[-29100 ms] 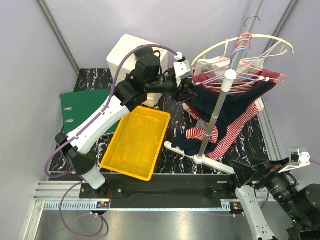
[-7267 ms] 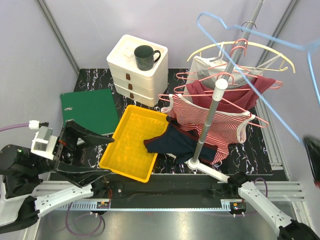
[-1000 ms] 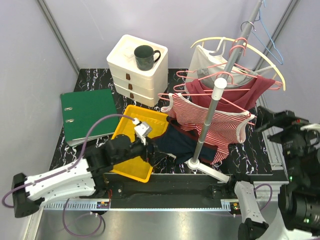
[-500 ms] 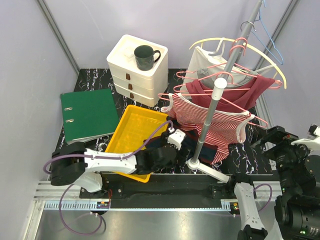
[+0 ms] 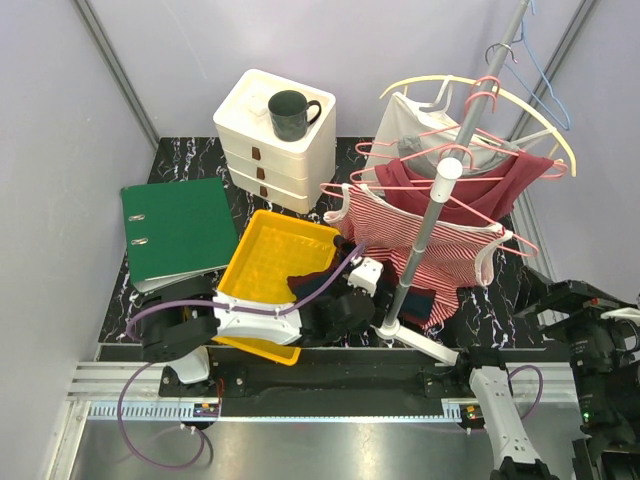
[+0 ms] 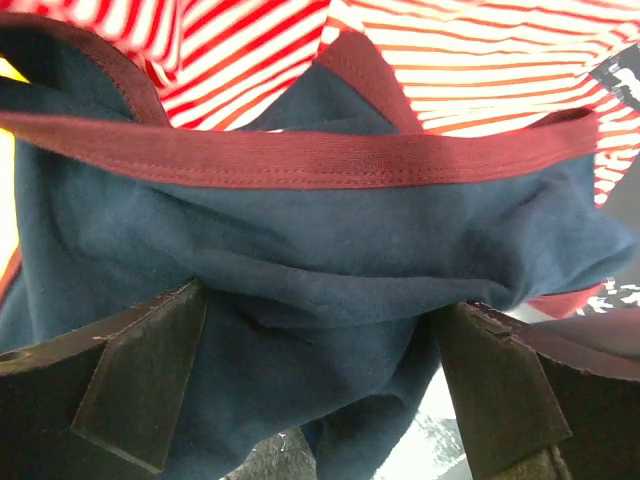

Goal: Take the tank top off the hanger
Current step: Pick up the tank top from the center of the board.

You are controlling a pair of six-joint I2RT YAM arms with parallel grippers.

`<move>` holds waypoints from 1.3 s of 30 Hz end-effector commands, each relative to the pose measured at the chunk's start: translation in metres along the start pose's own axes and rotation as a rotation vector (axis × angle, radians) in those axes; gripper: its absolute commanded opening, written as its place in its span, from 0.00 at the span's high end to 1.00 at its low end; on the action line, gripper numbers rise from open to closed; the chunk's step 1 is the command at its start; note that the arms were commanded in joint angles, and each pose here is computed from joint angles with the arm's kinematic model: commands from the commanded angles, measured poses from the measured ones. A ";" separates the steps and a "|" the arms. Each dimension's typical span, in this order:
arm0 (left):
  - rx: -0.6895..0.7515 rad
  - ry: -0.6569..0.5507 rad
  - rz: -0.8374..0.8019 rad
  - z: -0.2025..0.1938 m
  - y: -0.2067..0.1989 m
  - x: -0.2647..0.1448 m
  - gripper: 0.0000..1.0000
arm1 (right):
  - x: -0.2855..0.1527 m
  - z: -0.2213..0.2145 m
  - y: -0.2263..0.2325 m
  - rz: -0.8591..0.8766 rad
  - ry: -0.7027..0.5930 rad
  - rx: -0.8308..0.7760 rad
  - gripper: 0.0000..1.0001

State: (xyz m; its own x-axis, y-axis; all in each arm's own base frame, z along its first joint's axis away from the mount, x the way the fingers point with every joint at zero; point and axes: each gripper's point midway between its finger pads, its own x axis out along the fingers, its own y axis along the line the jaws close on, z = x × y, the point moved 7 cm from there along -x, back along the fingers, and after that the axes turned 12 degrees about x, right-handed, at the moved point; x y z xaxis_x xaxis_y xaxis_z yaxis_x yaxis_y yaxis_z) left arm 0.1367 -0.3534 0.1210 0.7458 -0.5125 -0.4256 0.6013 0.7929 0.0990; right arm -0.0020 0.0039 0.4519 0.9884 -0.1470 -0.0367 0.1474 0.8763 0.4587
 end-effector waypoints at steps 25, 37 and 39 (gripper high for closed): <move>-0.152 -0.139 -0.093 0.060 0.044 -0.089 1.00 | -0.005 -0.010 0.000 0.092 0.041 -0.004 0.00; -0.220 -0.233 -0.255 0.083 0.108 -0.200 1.00 | -0.012 -0.006 0.008 0.139 0.059 0.010 0.00; -0.244 -0.251 -0.272 0.081 0.119 -0.215 1.00 | -0.014 -0.005 0.010 0.151 0.059 0.011 0.00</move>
State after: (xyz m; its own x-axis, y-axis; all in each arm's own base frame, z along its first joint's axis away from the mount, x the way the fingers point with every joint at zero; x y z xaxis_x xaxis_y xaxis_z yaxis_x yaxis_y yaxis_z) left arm 0.0833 -0.2004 0.2747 0.6714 -0.7068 -0.2230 0.6903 0.7059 -0.1587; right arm -0.0145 0.0117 0.4445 0.9990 -0.0347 -0.0288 0.0441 0.8829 0.4675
